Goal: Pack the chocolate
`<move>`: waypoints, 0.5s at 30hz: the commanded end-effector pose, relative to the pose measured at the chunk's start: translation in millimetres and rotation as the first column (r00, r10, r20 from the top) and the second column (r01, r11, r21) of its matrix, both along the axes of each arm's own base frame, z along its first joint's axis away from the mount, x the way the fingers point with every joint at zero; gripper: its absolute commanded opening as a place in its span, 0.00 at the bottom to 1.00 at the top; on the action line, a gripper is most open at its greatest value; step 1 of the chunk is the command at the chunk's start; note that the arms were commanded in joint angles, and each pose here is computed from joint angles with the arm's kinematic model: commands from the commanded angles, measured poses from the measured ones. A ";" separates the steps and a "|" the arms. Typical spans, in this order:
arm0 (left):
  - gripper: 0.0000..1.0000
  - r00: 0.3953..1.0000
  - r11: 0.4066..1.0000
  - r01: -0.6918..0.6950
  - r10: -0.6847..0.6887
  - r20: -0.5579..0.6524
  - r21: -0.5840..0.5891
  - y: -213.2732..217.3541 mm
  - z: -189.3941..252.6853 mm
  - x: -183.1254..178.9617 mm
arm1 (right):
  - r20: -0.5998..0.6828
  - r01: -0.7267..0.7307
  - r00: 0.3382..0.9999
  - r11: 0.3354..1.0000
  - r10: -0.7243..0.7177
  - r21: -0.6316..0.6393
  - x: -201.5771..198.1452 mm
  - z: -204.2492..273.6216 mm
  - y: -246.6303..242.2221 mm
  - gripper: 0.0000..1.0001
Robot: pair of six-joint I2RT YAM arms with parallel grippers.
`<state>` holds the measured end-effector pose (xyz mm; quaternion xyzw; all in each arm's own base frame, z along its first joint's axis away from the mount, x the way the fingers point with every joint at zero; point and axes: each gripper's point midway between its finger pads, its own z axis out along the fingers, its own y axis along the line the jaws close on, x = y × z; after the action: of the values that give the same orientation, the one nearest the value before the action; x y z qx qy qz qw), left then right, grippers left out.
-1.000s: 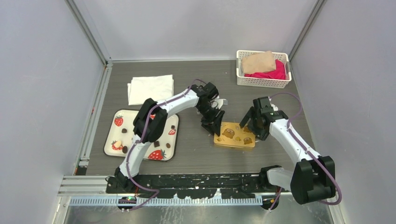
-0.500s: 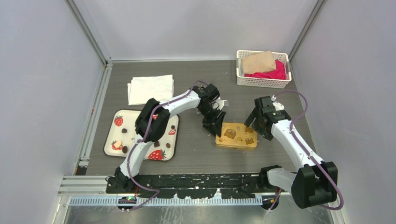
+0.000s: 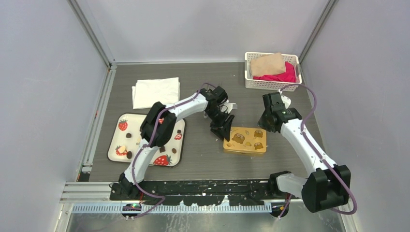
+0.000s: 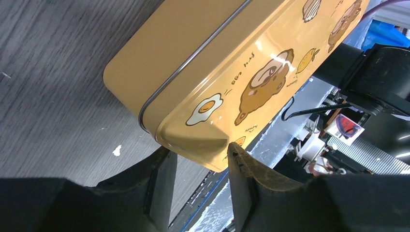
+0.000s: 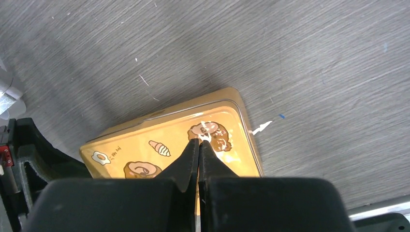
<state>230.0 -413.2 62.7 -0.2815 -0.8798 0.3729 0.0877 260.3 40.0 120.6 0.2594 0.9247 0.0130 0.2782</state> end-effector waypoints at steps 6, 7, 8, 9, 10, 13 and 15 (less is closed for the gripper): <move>0.44 1.000 0.999 0.001 0.001 0.022 -0.050 -10.9 13.1 7.0 | -0.236 0.048 0.969 0.996 -0.065 -0.076 -8.8 -67.7 -6.5 0.01; 0.44 1.000 0.999 0.001 0.000 0.024 -0.049 -10.5 13.4 6.9 | -0.241 0.054 0.968 0.996 -0.070 -0.073 -9.7 -70.4 -5.9 0.01; 0.44 1.000 0.999 0.002 -0.001 0.024 -0.049 -10.2 13.7 6.8 | -0.226 0.056 0.972 0.997 -0.068 -0.060 -8.6 -67.9 -4.1 0.01; 0.44 1.000 0.999 0.004 -0.002 0.023 -0.047 -9.7 13.3 6.3 | -0.194 0.055 0.979 0.998 -0.062 -0.040 -4.9 -60.9 -1.3 0.01; 0.44 1.000 0.999 0.005 -0.004 0.023 -0.045 -9.3 12.8 6.2 | -0.155 0.052 0.986 0.998 -0.055 -0.023 0.0 -50.7 0.8 0.01; 0.44 1.000 0.999 0.005 -0.004 0.024 -0.045 -9.3 13.0 6.3 | -0.034 0.034 0.999 0.999 -0.033 0.006 10.0 -15.0 3.2 0.01; 0.44 1.000 0.999 0.004 -0.003 0.024 -0.046 -9.4 13.6 6.8 | 0.001 0.026 1.000 1.000 -0.026 0.010 8.4 3.8 2.8 0.01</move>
<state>230.6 -413.7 63.6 -0.2812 -0.8799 0.3731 0.0867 261.6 42.1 79.8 0.2730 0.9366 -0.0135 0.2194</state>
